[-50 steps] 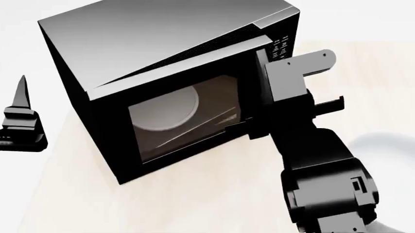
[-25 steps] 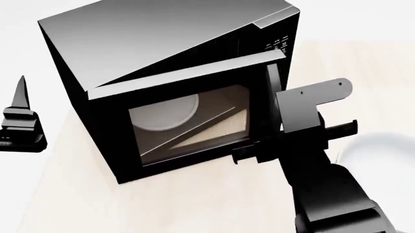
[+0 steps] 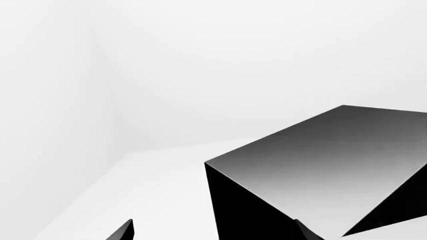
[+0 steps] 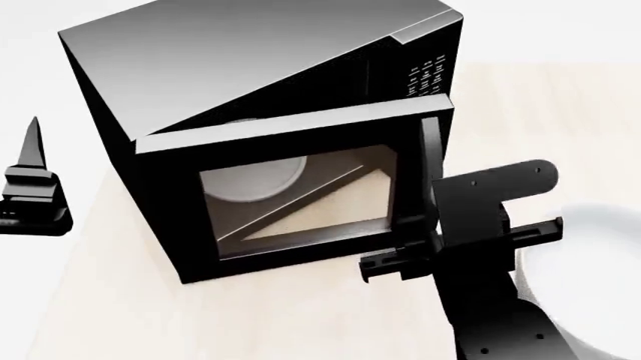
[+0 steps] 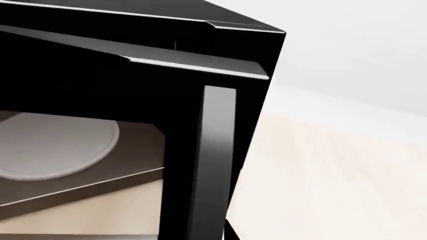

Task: Open the microwave.

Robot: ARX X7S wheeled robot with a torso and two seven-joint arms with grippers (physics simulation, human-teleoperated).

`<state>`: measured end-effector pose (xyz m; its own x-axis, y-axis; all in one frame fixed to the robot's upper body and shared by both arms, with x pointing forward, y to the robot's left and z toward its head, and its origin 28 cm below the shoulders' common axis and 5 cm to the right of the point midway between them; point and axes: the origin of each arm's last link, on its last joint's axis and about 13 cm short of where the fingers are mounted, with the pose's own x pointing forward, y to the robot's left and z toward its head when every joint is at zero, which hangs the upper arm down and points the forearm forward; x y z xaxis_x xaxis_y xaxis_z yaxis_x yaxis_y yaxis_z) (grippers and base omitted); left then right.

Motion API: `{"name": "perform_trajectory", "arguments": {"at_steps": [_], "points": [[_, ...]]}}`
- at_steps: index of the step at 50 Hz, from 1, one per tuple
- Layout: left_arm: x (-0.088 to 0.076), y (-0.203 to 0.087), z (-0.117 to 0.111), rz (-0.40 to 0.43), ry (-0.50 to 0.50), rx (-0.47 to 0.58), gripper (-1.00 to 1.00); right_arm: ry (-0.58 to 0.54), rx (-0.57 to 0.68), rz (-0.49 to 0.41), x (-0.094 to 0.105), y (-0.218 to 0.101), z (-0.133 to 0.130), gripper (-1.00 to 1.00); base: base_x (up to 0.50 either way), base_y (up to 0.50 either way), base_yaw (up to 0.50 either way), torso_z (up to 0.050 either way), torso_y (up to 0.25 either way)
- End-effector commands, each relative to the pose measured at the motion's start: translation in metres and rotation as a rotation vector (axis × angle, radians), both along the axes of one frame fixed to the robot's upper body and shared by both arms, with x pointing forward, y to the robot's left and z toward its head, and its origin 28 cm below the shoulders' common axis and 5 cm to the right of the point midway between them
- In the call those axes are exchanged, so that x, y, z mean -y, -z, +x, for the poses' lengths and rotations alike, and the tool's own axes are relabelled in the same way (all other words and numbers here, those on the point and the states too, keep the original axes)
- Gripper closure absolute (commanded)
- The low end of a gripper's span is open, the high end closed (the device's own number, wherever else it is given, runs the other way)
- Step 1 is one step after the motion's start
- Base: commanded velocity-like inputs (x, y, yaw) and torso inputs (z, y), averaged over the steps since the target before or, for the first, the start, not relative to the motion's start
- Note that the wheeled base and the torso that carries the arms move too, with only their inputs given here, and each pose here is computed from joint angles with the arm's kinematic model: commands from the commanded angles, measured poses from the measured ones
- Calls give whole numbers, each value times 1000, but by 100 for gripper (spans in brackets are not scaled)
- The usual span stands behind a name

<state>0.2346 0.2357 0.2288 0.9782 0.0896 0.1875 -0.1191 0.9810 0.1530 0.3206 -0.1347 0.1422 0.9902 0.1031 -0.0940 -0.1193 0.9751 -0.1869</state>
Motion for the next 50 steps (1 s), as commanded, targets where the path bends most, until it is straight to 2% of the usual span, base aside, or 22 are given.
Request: {"name": "perform_trajectory", "arguments": {"at_steps": [1,12,23,28,30,42,50], "points": [[0,0,0,1,0,0,-100,14,202,-3,-3,-25,-10,100,0,0,0,0,0],[0,0,0,1,0,-1,-100,40,266,-42,-3,-16,-20,100,0,0,0,2,5],[0,0,1,2,0,-1,-100,87,335,-31,-1,-12,-26,100,0,0,0,2,5],[0,0,0,3,0,-1,-100,83,340,-13,-2,-6,-30,100,0,0,0,0,4],[0,-1,0,3,0,-1,-100,91,336,-38,-3,-2,-30,100,0,0,0,5,6],[0,0,0,4,-1,-1,-100,98,318,22,-2,15,-35,100,0,0,0,1,4],[0,1,1,4,0,-1,-100,95,310,19,-2,18,-35,100,0,0,-1,1,4]]}}
